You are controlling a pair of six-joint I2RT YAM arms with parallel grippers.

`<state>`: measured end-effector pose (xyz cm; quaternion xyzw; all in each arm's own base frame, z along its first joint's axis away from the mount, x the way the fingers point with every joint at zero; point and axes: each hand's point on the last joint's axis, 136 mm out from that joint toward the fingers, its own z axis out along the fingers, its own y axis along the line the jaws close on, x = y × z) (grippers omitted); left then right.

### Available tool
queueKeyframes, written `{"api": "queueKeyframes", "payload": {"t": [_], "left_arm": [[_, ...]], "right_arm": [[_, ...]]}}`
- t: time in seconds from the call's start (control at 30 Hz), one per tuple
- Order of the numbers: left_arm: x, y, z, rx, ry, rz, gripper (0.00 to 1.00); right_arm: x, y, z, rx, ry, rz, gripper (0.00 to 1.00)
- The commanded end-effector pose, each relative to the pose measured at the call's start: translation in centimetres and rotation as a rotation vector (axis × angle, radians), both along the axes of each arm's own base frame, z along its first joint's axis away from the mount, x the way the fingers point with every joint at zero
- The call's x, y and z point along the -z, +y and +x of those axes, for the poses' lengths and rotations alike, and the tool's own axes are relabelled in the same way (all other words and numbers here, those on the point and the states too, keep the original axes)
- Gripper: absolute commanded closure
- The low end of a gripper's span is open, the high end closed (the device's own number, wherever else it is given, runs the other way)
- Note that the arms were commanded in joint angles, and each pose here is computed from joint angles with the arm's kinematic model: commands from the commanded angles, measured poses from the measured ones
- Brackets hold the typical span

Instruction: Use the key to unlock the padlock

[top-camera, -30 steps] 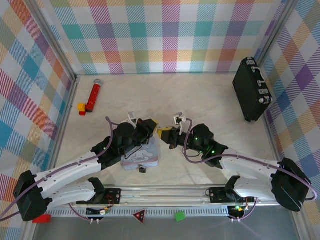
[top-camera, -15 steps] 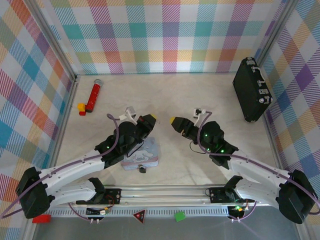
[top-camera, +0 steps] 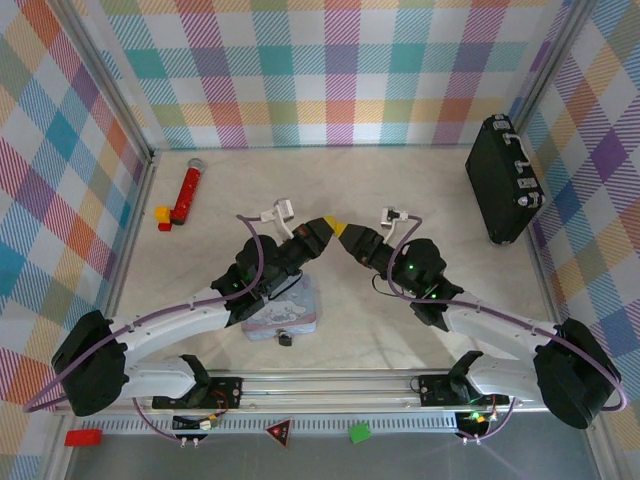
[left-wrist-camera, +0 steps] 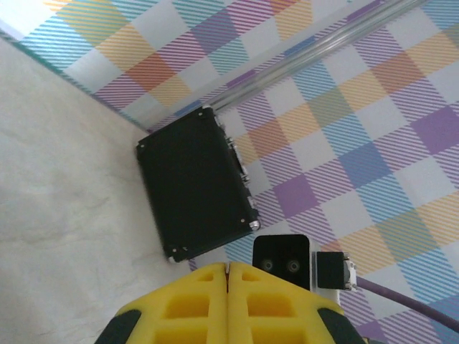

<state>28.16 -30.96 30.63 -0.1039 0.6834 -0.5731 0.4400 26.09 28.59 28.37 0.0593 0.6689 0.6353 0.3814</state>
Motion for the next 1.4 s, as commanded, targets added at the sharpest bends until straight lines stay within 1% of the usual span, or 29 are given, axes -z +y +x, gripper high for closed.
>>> {"api": "queueKeyframes", "payload": {"t": [0.0, 0.17, 0.27, 0.53, 0.67, 0.77, 0.83, 0.87, 0.9, 0.93, 1.0, 1.03, 1.07, 1.13, 1.2, 1.27, 1.37], "left_arm": [[-2.6, -1.2, -0.9, 0.076, -0.063, -0.06, 1.0], [-3.0, -1.2, -1.0, 0.087, -0.061, -0.081, 1.0], [-3.0, -1.3, -1.2, 0.1, -0.06, -0.089, 1.0], [-2.2, -1.4, -1.3, 0.11, -0.044, -0.104, 1.0], [-2.1, -1.2, -1.4, 0.11, -0.046, -0.108, 1.0], [-1.7, -0.9, -1.4, 0.096, -0.049, -0.086, 1.0], [-1.2, -0.7, -1.4, 0.086, -0.041, -0.061, 1.0], [-0.8, -0.5, -1.3, 0.08, -0.036, -0.042, 0.98], [-0.4, -0.3, -1.2, 0.074, -0.031, -0.013, 0.87], [0.6, 0.1, -0.9, 0.06, -0.017, 0.057, 0.74], [2.6, 2.4, 0.0, -0.018, 0.031, 0.217, 0.6], [3.6, 4.1, 0.5, -0.06, 0.059, 0.271, 0.52], [4.0, 5.5, 0.8, -0.073, 0.068, 0.277, 0.46], [4.3, 7.0, 1.2, -0.063, 0.074, 0.248, 0.38], [4.2, 7.3, 1.0, -0.016, 0.061, 0.244, 0.34], [3.8, 6.5, 0.4, 0.05, 0.022, 0.266, 0.32], [3.3, 5.2, -0.5, 0.142, -0.026, 0.238, 0.31]], "right_arm": [[-3.3, 0.7, -2.2, -0.099, -0.135, 0.045, 0.51], [-3.7, 0.9, -2.6, -0.125, -0.158, 0.054, 0.63], [-3.8, 1.2, -2.7, -0.141, -0.159, 0.065, 0.65], [-4.2, 1.4, -2.8, -0.152, -0.169, 0.08, 0.82], [-4.1, 1.3, -2.7, -0.143, -0.165, 0.065, 0.92], [-3.5, 1.2, -2.3, -0.126, -0.14, 0.035, 0.99], [-3.1, 1.2, -2.2, -0.122, -0.129, -0.001, 1.0], [-2.8, 1.3, -2.2, -0.122, -0.128, -0.023, 1.0], [-2.5, 1.3, -2.3, -0.124, -0.127, -0.05, 1.0], [-2.3, 1.3, -2.3, -0.126, -0.137, -0.087, 1.0], [-0.6, 1.3, -2.4, -0.13, -0.148, -0.218, 1.0], [0.3, 1.0, -2.2, -0.117, -0.158, -0.287, 1.0], [1.0, 0.8, -2.2, -0.113, -0.178, -0.34, 1.0], [1.8, 0.9, -2.7, -0.144, -0.228, -0.406, 1.0], [1.8, 1.4, -3.6, -0.204, -0.282, -0.423, 1.0], [1.4, 2.1, -4.8, -0.277, -0.339, -0.405, 1.0], [1.0, 2.7, -5.6, -0.325, -0.387, -0.403, 1.0]]}}
